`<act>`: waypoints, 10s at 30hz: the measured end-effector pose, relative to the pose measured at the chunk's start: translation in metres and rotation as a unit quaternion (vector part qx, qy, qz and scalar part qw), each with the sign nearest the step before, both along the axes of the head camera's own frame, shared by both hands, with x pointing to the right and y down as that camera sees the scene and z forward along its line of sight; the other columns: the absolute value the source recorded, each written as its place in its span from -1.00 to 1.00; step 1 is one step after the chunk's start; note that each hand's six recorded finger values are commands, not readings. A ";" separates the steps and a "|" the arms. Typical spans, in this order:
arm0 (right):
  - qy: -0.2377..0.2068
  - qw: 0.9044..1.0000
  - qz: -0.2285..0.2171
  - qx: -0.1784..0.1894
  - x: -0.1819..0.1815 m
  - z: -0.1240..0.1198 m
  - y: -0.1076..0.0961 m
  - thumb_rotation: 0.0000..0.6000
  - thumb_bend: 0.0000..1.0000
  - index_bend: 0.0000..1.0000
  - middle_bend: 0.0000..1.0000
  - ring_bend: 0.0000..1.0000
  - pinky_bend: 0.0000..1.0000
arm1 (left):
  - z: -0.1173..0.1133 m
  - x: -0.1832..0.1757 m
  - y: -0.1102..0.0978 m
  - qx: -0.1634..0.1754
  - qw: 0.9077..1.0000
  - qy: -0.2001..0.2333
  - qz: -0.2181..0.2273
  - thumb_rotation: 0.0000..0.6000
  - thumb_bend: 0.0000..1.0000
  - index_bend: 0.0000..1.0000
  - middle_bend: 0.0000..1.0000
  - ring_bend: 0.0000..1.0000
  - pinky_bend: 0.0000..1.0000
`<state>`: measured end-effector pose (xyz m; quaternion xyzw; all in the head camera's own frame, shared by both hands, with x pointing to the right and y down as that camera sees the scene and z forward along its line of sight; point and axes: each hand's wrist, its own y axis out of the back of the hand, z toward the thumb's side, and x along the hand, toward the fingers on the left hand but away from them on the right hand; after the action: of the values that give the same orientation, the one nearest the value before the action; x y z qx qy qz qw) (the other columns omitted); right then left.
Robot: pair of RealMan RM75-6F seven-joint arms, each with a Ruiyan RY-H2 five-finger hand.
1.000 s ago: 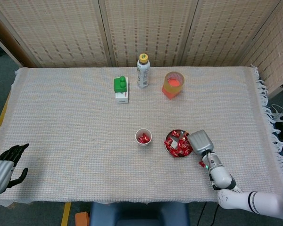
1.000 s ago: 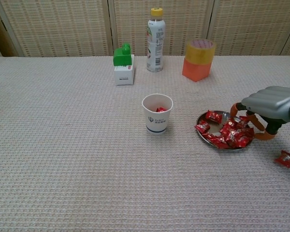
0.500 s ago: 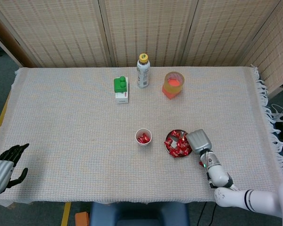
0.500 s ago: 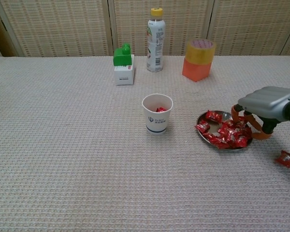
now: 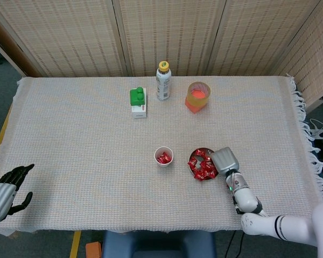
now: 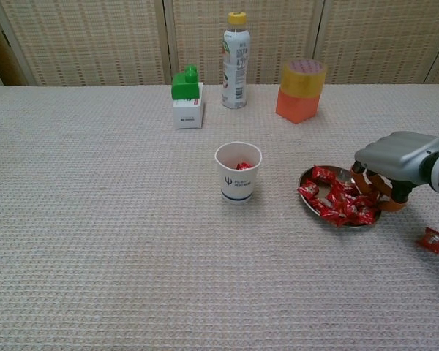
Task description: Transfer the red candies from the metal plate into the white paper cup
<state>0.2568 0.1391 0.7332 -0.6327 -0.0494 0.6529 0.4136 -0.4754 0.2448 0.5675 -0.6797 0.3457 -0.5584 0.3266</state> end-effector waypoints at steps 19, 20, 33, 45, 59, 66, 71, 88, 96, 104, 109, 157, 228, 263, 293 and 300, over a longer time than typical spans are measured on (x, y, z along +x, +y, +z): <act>-0.022 0.999 0.010 0.024 -0.005 -0.016 -0.009 1.00 -0.25 0.34 0.42 0.43 0.76 | -0.001 0.000 0.000 0.004 1.000 0.002 0.002 1.00 -0.07 -1.00 -0.77 -0.81 -0.60; -0.027 0.999 0.012 0.025 -0.006 -0.018 -0.009 1.00 -0.25 0.34 0.42 0.43 0.76 | -0.001 0.001 0.001 0.004 1.000 0.002 0.002 1.00 -0.07 -1.00 -0.77 -0.81 -0.60; -0.161 0.985 0.024 0.053 -0.072 -0.058 -0.032 1.00 -0.25 0.34 0.42 0.43 0.77 | -0.001 0.000 0.000 0.003 1.000 0.001 0.000 1.00 -0.07 -1.00 -0.77 -0.81 -0.60; -0.237 0.970 0.022 0.054 -0.155 -0.051 -0.037 1.00 -0.25 0.31 0.42 0.43 0.79 | -0.004 -0.004 0.000 0.003 1.000 0.010 -0.004 1.00 -0.07 -1.00 -0.76 -0.81 -0.60; -0.243 0.969 0.013 0.053 -0.162 -0.046 -0.035 1.00 -0.25 -0.77 0.42 0.42 0.80 | -0.005 -0.004 0.000 0.005 1.000 0.012 -0.004 1.00 -0.07 -1.00 -0.76 -0.80 -0.60; -0.239 0.969 0.011 0.062 -0.145 -0.056 -0.034 1.00 -0.34 -0.73 0.42 0.41 0.80 | -0.007 -0.004 0.000 0.009 1.000 0.012 -0.003 1.00 -0.07 -1.00 -0.75 -0.80 -0.59; -0.208 0.976 0.000 0.057 -0.096 -0.061 -0.015 1.00 -0.40 -0.64 0.42 0.39 0.80 | -0.007 -0.004 0.002 0.008 1.000 0.009 -0.002 1.00 -0.07 -1.00 -0.75 -0.80 -0.59; -0.082 0.996 -0.028 0.037 0.075 -0.068 0.076 1.00 -0.63 -0.51 0.42 0.43 0.82 | 0.001 0.006 0.007 0.003 1.000 -0.011 0.010 1.00 -0.07 -1.00 -0.74 -0.80 -0.59; -0.068 0.997 -0.026 0.023 0.084 -0.050 0.080 1.00 -0.63 -0.29 0.42 0.45 0.83 | 0.004 0.009 0.007 -0.002 1.000 -0.014 0.014 1.00 -0.07 -1.00 -0.74 -0.80 -0.59; -0.064 0.997 -0.032 0.012 0.076 -0.032 0.080 1.00 -0.54 -0.24 0.42 0.45 0.83 | 0.004 0.007 0.006 0.000 1.000 -0.015 0.012 1.00 -0.07 -1.00 -0.74 -0.80 -0.59; -0.063 0.998 -0.030 0.011 0.075 -0.030 0.080 1.00 -0.54 -0.09 0.42 0.46 0.85 | 0.004 0.007 0.006 -0.001 1.000 -0.013 0.012 1.00 -0.07 -1.00 -0.74 -0.80 -0.58; -0.253 0.964 0.008 0.079 -0.172 -0.046 -0.035 1.00 -0.48 -0.21 0.43 0.51 0.88 | 0.000 0.001 0.003 0.000 1.000 0.006 0.007 1.00 -0.07 -1.00 -0.74 -0.79 -0.58; -0.139 0.987 0.066 -0.034 -0.002 -0.004 0.015 1.00 -0.63 -0.19 0.43 0.50 0.91 | 0.000 0.005 0.006 0.003 1.000 0.001 0.012 1.00 -0.07 -1.00 -0.73 -0.79 -0.58; -0.086 0.995 0.040 -0.003 -0.001 0.008 0.012 1.00 -0.35 0.48 0.53 0.62 0.98 | 0.000 0.003 0.004 0.003 1.000 0.003 0.010 1.00 -0.06 -1.00 -0.73 -0.79 -0.58; -0.262 0.963 0.060 0.030 -0.125 -0.065 -0.044 1.00 -0.29 0.55 0.57 0.64 0.99 | -0.003 0.001 0.004 0.008 1.000 0.009 0.006 1.00 -0.07 -1.00 -0.73 -0.79 -0.58; -0.275 0.959 0.061 0.022 -0.158 -0.052 -0.044 1.00 -0.29 0.55 0.57 0.64 0.99 | -0.005 -0.002 0.003 0.008 1.000 0.015 0.002 1.00 -0.07 -1.00 -0.73 -0.79 -0.58</act>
<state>0.0989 0.0951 0.6812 -0.7742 -0.2141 0.4770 0.3568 -0.4772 0.2475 0.5620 -0.6858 0.3537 -0.5449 0.3282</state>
